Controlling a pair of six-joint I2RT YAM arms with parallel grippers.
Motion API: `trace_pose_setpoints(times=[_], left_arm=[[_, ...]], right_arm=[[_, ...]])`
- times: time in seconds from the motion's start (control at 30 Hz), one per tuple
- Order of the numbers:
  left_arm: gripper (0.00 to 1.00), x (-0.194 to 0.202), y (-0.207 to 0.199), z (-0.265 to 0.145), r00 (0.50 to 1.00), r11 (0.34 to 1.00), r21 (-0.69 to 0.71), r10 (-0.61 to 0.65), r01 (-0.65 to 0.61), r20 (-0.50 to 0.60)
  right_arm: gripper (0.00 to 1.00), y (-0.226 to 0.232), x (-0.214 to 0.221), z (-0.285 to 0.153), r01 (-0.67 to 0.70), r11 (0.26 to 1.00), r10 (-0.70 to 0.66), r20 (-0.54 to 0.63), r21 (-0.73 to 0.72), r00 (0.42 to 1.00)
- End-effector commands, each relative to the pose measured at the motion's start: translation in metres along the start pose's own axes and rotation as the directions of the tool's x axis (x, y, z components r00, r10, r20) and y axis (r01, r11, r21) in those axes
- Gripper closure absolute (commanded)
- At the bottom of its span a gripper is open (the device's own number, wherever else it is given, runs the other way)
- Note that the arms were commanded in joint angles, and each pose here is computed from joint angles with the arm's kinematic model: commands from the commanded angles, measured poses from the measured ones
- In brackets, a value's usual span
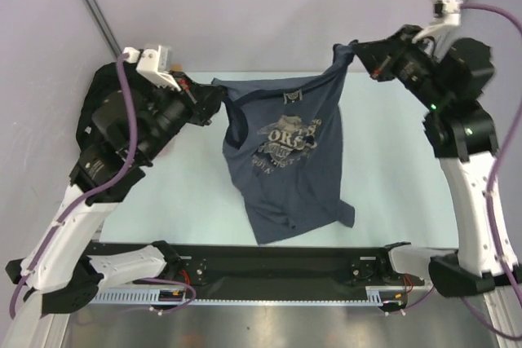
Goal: Fold and stack the tank tops
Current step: Flatten the tank top out
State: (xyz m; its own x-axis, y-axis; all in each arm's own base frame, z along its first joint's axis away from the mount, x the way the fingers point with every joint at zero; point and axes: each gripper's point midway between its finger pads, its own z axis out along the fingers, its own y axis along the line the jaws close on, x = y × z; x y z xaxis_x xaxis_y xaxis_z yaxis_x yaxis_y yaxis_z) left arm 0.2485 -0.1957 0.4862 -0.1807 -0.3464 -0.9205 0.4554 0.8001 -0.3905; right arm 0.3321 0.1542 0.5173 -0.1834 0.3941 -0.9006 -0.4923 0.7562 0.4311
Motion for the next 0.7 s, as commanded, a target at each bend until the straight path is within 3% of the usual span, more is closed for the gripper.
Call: trace_pose_setpoints(times=[0.0, 0.2, 0.3, 0.4, 0.5, 0.53, 0.63, 0.67], left_arm=[[1.00, -0.095, -0.051, -0.066, 0.967, 0.964, 0.265, -0.042, -0.027, 0.252], [1.00, -0.143, -0.077, -0.159, 0.900, 0.877, 0.478, -0.166, -0.052, 0.402], [1.00, -0.141, -0.082, -0.168, 0.891, 0.846, 0.533, -0.215, -0.036, 0.401], [1.00, -0.133, -0.085, -0.150, 0.903, 0.844, 0.536, -0.228, -0.003, 0.365], [1.00, -0.125, -0.089, -0.119, 0.918, 0.852, 0.523, -0.228, 0.027, 0.324], [1.00, -0.125, -0.082, -0.096, 0.920, 0.885, 0.461, -0.228, 0.060, 0.318], [1.00, -0.127, -0.064, -0.057, 0.933, 0.945, 0.312, -0.197, 0.098, 0.303], [1.00, -0.106, -0.063, -0.015, 0.958, 0.953, 0.283, -0.177, 0.110, 0.225]], right_arm=[[1.00, 0.064, -0.070, -0.071, 0.144, 0.980, -0.107, 0.248, -0.136, 0.963], [1.00, 0.110, -0.102, -0.181, 0.297, 0.946, -0.199, 0.491, -0.131, 0.848], [1.00, 0.126, -0.112, -0.233, 0.344, 0.933, -0.222, 0.591, -0.101, 0.776], [1.00, 0.133, -0.125, -0.261, 0.344, 0.936, -0.216, 0.655, -0.072, 0.724], [1.00, 0.127, -0.139, -0.236, 0.321, 0.946, -0.224, 0.620, -0.047, 0.752], [1.00, 0.118, -0.139, -0.222, 0.298, 0.954, -0.226, 0.586, -0.027, 0.778], [1.00, 0.088, -0.141, -0.144, 0.233, 0.972, -0.212, 0.465, 0.012, 0.860], [1.00, 0.079, -0.138, -0.123, 0.215, 0.977, -0.200, 0.430, 0.015, 0.880]])
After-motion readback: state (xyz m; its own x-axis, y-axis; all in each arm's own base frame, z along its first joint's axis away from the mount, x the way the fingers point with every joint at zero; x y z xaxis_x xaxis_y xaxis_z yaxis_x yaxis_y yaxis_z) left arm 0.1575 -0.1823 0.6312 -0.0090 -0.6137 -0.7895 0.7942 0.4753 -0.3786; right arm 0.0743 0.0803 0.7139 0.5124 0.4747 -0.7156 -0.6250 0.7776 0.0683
